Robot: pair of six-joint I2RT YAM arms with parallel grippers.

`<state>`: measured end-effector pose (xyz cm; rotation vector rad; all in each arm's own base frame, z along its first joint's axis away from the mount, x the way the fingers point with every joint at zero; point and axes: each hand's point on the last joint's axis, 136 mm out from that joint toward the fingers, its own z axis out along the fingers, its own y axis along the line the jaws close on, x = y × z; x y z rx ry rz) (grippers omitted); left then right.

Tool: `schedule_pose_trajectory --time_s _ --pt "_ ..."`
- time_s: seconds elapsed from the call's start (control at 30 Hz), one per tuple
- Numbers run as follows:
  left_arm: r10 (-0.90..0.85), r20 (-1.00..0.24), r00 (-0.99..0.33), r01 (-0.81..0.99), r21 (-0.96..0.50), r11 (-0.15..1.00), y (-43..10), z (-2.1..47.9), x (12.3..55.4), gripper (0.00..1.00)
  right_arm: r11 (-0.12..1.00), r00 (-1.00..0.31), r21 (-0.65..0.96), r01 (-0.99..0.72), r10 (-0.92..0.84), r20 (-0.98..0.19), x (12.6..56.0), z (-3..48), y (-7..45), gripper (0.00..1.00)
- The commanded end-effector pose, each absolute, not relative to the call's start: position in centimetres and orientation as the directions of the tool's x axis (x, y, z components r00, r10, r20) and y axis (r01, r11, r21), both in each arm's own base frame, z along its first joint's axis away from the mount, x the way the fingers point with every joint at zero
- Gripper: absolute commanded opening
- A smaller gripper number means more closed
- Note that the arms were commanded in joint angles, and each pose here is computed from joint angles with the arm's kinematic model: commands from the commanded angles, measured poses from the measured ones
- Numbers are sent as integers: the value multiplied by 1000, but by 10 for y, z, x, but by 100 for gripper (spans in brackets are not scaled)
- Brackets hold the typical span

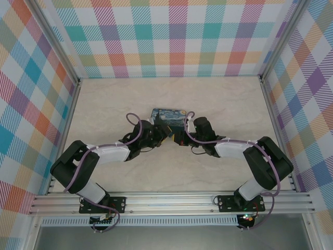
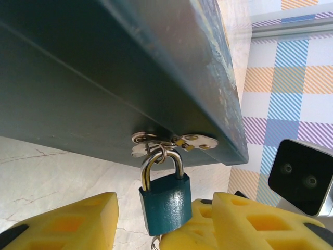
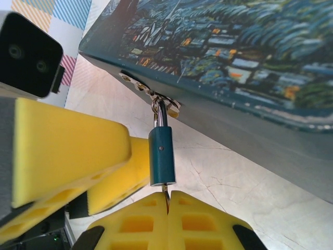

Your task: Unlock the padlock with the key

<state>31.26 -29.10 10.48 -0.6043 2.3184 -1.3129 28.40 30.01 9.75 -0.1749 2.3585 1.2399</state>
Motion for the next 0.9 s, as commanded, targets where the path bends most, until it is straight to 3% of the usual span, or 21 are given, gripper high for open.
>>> schedule_pose_trajectory --time_s 0.0,0.43,0.87 --pt "-561 -121 -819 -158 -892 424 -301 109 314 49 535 -891 784 -314 121 -438 286 115 312 0" --pt "-599 -100 -794 -182 -902 392 -308 105 319 28 536 -917 812 -233 158 -367 283 107 312 0" --pt "-641 -112 -759 -214 -888 408 -296 98 321 32 547 -922 814 -196 180 -343 283 103 308 0"
